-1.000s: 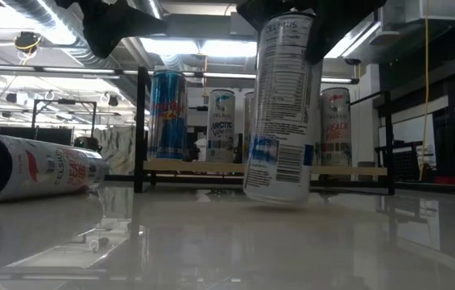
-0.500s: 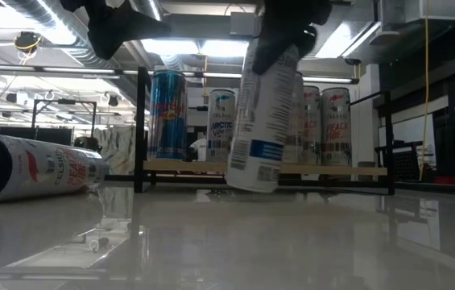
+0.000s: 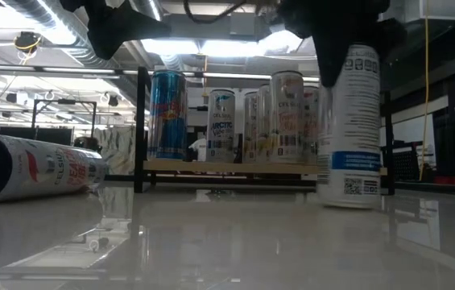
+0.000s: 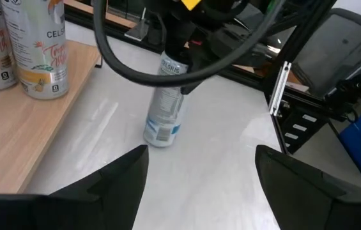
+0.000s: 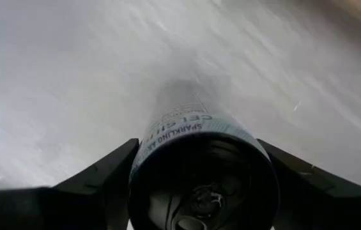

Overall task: Place canned beverage on shelf
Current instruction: Put the white-blue soda can on the shelf aligned with the other white-blue soda can

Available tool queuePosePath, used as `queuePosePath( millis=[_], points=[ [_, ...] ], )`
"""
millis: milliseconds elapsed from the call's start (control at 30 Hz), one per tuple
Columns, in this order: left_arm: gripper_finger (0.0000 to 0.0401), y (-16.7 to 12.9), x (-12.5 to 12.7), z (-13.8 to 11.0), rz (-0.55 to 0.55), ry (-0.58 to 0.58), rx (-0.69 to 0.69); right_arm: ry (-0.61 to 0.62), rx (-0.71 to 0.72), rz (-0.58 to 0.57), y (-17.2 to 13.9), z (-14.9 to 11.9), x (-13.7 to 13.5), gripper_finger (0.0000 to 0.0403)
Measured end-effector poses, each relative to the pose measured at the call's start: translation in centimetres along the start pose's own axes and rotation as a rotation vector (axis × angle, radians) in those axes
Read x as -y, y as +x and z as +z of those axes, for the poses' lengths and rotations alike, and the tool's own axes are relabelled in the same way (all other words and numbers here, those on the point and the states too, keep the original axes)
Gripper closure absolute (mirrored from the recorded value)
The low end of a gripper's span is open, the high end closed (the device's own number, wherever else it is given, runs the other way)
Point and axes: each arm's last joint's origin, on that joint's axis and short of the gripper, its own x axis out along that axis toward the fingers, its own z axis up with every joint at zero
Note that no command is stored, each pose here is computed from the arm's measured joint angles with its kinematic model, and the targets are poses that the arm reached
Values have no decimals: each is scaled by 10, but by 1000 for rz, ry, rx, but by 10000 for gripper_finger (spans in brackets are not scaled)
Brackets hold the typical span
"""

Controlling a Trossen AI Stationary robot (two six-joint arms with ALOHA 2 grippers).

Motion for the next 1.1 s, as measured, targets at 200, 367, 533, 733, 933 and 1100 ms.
queuePosePath(
  millis=[200,367,533,733,933,1100],
  points=[
    [119,0,0,0,1,2,-2,182,-12,-16,0,-1,2,136],
    [119,0,0,-1,1,15,-3,321,-11,-20,1,-1,2,136],
    [119,0,0,-1,0,55,-4,329,-9,-18,1,-1,1,136],
    [119,0,0,-1,-1,56,-5,329,-9,-17,2,0,1,136],
    [119,0,1,-1,-2,54,-5,287,-9,-13,2,0,1,136],
    [119,0,1,-1,-2,55,-5,255,-9,-6,3,0,0,117]
  ],
)
